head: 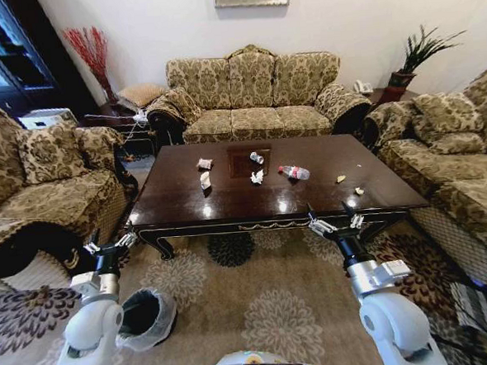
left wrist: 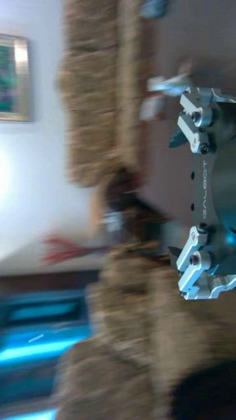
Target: Move to the front of the table and place the trash on the table into the trash bin.
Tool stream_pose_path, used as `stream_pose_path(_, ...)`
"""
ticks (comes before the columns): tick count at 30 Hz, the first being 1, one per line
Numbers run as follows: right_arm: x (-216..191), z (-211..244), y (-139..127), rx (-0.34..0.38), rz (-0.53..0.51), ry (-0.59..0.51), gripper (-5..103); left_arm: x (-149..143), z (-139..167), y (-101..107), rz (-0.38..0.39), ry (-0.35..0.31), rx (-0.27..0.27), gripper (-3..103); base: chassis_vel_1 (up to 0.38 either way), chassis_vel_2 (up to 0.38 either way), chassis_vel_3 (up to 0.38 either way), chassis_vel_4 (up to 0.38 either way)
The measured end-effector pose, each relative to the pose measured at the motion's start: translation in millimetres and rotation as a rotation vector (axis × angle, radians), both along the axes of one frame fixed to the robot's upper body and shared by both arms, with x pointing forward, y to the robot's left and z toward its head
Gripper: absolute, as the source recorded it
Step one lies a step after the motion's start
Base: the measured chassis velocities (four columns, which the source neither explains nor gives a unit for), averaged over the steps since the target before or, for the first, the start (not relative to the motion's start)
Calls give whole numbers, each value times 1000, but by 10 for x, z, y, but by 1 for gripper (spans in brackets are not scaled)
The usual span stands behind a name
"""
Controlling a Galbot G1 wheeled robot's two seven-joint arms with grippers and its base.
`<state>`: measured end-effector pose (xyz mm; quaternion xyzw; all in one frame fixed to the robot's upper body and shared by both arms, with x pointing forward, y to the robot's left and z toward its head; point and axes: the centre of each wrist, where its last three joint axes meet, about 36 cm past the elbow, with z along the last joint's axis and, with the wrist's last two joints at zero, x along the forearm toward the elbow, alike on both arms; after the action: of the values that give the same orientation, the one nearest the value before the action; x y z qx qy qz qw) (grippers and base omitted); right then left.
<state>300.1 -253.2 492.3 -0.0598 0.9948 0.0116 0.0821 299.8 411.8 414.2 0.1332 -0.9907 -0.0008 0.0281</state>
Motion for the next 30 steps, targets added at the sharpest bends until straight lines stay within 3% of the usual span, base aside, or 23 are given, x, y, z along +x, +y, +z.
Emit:
stream_pose_path(1, 14, -17, 0, -4, -6, -2, 100, -70, -99, 130, -21, 63, -39, 100, 0, 0, 0, 0)
stream_pose_path(2, 14, -17, 0, -4, -6, -2, 100, -70, -99, 130, -21, 63, -39, 100, 0, 0, 0, 0)
stream_pose_path(3, 23, -36, -2, -8, -10, -7, 100, -150, -194, 263, -40, 124, -81, 102, 0, 0, 0, 0)
stream_pose_path(5, 19, -34, 0, -9, -6, -4, 100, -205, -250, 349, -54, 161, -113, 100, 0, 0, 0, 0)
stream_pose_path(7, 4, 1, 11, -3, 2, -1, 100, -216, -259, 368, -57, 168, -119, 97, 0, 0, 0, 0)
stream_pose_path(12, 19, 95, 50, 4, 72, -19, 100, -215, -259, 372, -59, 168, -120, 101, 0, 0, 0, 0)
stream_pose_path(14, 56, 66, 57, -6, 90, -22, 100, -142, -199, 320, -51, 120, -86, 98, 0, 0, 0, 0)
stream_pose_path(15, 67, 52, 66, -6, 97, -20, 100, -36, -81, 243, -44, 42, -37, 100, 0, 0, 0, 0)
stream_pose_path(16, 67, 52, 66, -6, 97, -20, 100, -36, -81, 243, -44, 42, -37, 100, 0, 0, 0, 0)
stream_pose_path(20, 20, 3, 67, 1, 94, -8, 100, 248, 298, -42, -15, -230, 92, 100, 0, 0, 0, 0)
stream_pose_path(30, 5, 36, 72, 3, 86, -18, 100, 278, 361, -79, -1, -278, 126, 100, 0, 0, 0, 0)
